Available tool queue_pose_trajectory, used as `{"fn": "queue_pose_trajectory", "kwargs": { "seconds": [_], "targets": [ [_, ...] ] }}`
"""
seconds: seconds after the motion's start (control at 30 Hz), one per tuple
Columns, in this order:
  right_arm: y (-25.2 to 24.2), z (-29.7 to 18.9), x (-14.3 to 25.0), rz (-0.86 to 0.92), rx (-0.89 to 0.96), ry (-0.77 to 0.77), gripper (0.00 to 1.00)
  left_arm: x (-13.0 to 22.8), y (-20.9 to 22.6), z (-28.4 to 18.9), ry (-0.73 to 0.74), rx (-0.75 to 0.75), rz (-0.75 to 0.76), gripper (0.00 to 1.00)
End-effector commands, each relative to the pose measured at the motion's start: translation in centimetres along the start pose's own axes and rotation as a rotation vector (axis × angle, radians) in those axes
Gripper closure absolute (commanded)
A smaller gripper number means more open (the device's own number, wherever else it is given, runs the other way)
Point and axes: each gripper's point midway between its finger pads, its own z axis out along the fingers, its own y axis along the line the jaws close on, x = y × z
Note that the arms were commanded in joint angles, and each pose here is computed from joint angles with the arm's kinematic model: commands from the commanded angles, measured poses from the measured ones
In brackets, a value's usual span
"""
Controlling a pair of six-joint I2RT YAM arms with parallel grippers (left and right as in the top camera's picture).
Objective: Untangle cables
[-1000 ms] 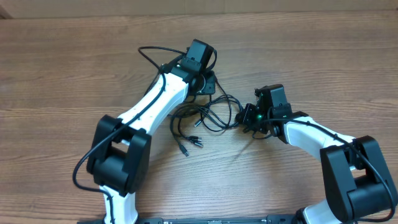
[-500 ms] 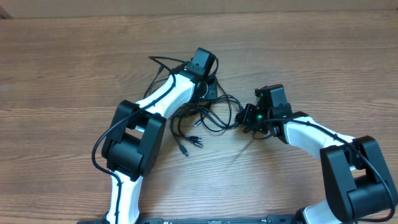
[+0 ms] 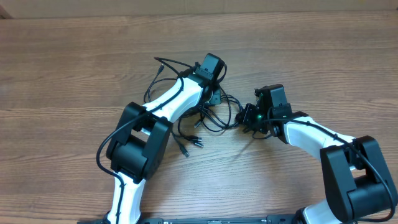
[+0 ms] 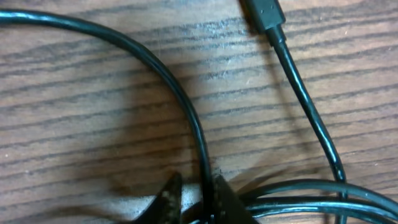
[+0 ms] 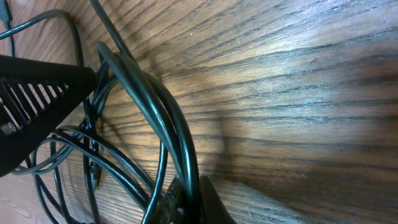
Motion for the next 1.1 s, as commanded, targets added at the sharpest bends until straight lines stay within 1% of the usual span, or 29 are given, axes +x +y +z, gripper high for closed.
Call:
{"fn": "queue_pose_trajectory", "kwargs": {
  "seconds": [0.0,0.03,0.13,0.23,0.33,0.4,0.57,0.63,0.67,0.73,0.87,0.97,1.07],
  "targets": [
    [-0.6,0.2,0.3,0.006,0.015,0.006,0.96,0.8,0.8,0.9,0.015,-0.055,-0.011,0.91],
    [-0.6,0.2,0.4,0.006,0.016,0.006,0.96,0.8,0.6,0.8,0.020,-0.046,-0.012,0.96],
    [-0.6,0.2,0.3,0.005,0.016,0.006,0.96,-0.5,0.0,-1.3,0.019,-0.016,-0.003,0.96],
    [-0.6,0.2,0.3,0.005,0.016,0.006,0.96,-3.0,0.0,-5.2,-0.010,-0.006,-0.028,0.96],
    [-0.6,0.2,0.3,0.006,0.016,0.005,0.96,-5.1,-1.4,-9.8,-0.025,0.083,-0.048,0.96],
    [-0.6,0.2,0.4,0.005,0.016,0.006,0.96,-5.9,-1.7,-12.0,-0.034,0.128,-0.060,0.96],
    [-0.6,0.2,0.4,0.006,0.016,0.006,0.96,-7.2,-1.5,-15.3,-0.041,0.240,-0.112,0.96],
    [-0.6,0.2,0.4,0.005,0.016,0.006,0.96,-7.9,0.3,-15.5,-0.049,0.218,-0.155,0.96],
    [-0.6,0.2,0.4,0.005,0.016,0.006,0.96,-8.1,2.1,-15.2,-0.046,0.174,-0.190,0.96],
    [-0.6,0.2,0.4,0.005,0.016,0.006,0.96,-7.9,4.2,-14.9,-0.035,0.108,-0.228,0.96],
    [-0.6,0.2,0.4,0.005,0.016,0.006,0.96,-6.0,10.6,-14.3,0.008,-0.143,-0.288,0.96],
    [-0.6,0.2,0.4,0.005,0.016,0.006,0.96,-5.0,13.3,-14.3,0.033,-0.278,-0.287,0.96],
    [-0.6,0.2,0.4,0.005,0.016,0.006,0.96,-4.4,14.8,-14.3,0.047,-0.356,-0.285,0.96]
  ]
}}
